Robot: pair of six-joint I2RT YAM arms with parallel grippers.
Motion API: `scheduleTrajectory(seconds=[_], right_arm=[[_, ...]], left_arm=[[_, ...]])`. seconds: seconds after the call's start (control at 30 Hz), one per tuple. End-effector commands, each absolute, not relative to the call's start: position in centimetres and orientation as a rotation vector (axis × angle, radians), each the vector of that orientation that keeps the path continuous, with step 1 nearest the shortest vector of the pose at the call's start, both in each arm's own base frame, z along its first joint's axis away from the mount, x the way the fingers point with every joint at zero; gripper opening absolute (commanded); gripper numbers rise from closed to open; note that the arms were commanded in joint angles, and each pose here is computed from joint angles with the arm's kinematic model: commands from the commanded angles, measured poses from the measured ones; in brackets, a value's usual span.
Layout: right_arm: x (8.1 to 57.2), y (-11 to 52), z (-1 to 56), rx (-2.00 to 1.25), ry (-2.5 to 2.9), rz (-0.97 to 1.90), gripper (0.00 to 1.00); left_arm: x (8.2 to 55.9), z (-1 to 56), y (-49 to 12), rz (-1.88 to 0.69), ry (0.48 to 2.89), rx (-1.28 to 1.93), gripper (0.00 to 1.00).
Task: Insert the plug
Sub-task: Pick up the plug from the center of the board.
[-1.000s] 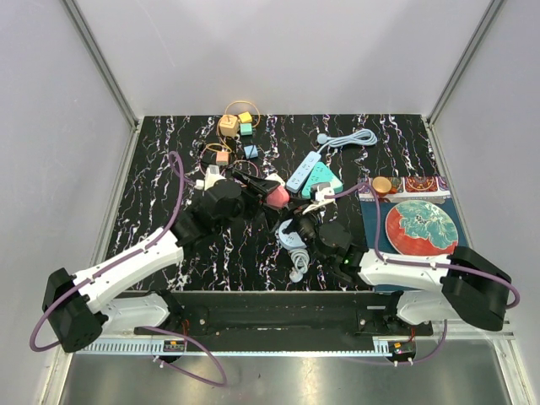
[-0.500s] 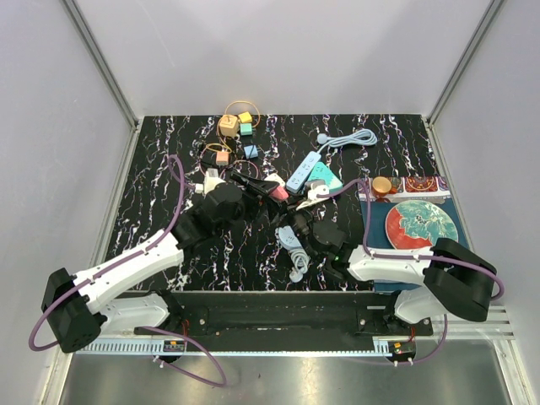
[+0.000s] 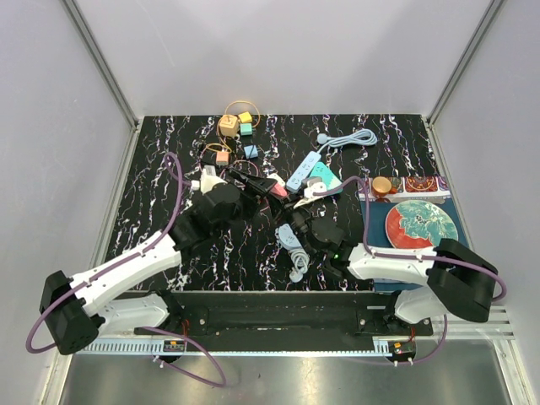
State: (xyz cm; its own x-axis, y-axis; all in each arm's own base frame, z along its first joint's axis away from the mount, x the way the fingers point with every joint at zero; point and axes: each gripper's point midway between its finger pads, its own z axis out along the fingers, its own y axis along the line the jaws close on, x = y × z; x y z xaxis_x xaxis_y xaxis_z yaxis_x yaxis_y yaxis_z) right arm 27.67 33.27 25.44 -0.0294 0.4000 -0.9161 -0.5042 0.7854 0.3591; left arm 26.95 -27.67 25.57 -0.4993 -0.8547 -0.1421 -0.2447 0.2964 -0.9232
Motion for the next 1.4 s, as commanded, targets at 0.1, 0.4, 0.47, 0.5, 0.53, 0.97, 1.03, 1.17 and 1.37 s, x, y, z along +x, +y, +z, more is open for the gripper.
scheduleTrajectory(seconds=[0.1,0.4,0.47,0.5,0.53,0.97,1.03,1.17,1.37], right_arm=[[25.8,33.6,27.4,-0.303,1.518,0.698,0.00],[23.5,29.9,27.1,-0.498,1.813,0.591,0.00],[23.4,28.5,26.6,-0.541,1.917,0.588,0.00],[23.5,28.1,26.3,-0.537,1.956,0.590,0.00],[23.8,27.5,26.0,-0.545,2.000,0.615,0.00],[25.5,25.3,22.2,-0.741,2.388,0.566,0.00],[26.0,25.2,21.0,-0.774,2.417,0.575,0.00],[26.7,25.1,18.4,-0.824,2.475,0.564,0.00],[27.6,25.0,14.4,-0.939,2.508,0.557,0.00]], left_arm=[[28.4,31.1,-22.0,-0.835,1.777,-0.651,0.90],[27.6,32.6,-18.1,-0.512,1.688,-0.101,0.99],[27.5,32.2,-17.7,-0.444,1.695,-0.011,0.99],[27.4,31.5,-17.4,-0.411,1.714,0.020,0.99],[27.3,31.1,-17.3,-0.387,1.721,0.050,0.99],[27.6,25.6,-17.1,-0.256,1.823,0.163,0.99],[28.0,24.0,-16.3,-0.227,1.856,0.060,0.99],[28.3,20.7,-16.6,-0.235,1.909,-0.035,0.99],[28.2,16.8,-17.8,-0.330,1.929,-0.095,0.99]])
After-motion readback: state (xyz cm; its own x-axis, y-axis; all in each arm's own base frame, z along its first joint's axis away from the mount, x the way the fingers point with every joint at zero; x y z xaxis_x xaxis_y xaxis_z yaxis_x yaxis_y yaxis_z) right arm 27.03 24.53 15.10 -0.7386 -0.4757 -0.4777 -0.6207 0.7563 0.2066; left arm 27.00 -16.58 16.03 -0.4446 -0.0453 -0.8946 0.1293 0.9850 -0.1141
